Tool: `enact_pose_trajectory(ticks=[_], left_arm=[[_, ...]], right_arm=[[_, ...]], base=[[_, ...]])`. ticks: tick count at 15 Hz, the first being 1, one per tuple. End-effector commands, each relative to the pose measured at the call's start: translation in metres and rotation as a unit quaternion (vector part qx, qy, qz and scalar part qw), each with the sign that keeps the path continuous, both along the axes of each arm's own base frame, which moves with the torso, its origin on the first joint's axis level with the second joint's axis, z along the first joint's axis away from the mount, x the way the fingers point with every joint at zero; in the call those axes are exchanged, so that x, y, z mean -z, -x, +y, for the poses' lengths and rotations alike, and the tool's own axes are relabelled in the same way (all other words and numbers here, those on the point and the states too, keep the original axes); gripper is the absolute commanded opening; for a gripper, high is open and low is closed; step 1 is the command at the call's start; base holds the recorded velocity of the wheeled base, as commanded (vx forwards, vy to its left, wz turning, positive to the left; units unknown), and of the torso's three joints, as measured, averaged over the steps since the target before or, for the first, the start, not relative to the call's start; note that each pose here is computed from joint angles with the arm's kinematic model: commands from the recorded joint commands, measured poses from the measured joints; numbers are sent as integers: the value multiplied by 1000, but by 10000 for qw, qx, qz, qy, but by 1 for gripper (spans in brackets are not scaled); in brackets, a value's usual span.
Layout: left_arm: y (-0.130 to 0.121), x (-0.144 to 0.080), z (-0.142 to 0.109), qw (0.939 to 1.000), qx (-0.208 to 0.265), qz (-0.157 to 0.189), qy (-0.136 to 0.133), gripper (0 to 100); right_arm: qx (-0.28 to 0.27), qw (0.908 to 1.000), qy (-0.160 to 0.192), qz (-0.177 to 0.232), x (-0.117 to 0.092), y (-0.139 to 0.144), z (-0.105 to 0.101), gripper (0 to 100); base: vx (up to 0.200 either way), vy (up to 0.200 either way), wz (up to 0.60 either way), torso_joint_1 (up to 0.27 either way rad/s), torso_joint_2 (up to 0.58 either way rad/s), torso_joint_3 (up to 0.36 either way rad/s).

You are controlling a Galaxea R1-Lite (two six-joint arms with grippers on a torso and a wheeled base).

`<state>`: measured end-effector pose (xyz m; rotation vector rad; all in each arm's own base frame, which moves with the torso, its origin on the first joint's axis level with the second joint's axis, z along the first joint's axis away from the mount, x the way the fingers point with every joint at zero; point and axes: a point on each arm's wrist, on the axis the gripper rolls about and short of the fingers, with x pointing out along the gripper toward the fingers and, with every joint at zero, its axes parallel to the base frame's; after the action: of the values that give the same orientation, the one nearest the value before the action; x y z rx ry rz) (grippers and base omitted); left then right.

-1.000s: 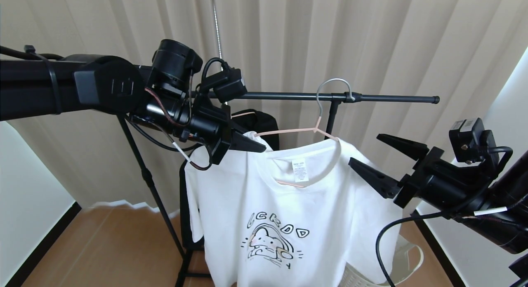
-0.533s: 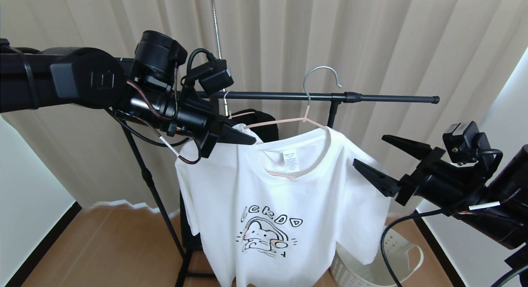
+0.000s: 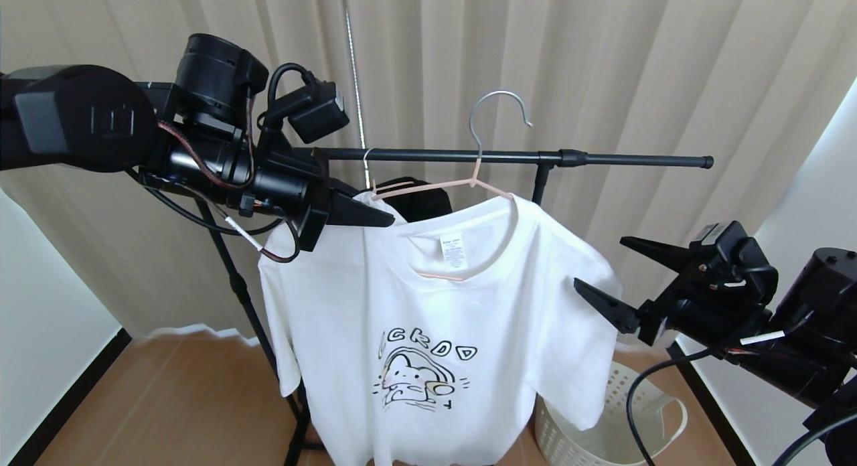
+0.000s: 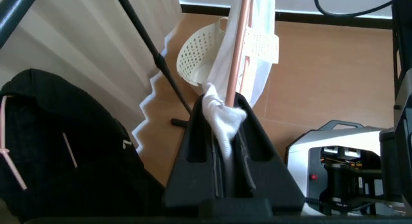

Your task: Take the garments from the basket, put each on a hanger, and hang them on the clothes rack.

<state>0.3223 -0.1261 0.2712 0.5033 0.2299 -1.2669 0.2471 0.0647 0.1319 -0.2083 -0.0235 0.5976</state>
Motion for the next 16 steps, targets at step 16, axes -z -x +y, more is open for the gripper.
enact_pose_trajectory(ticks=[16], left_arm=[[13,-6,11,9992,-269,-54,294,0]], right_arm=[[-67,9968,577,545,54,-37,-23,100]], base=[[0,0,0,0,0,0]])
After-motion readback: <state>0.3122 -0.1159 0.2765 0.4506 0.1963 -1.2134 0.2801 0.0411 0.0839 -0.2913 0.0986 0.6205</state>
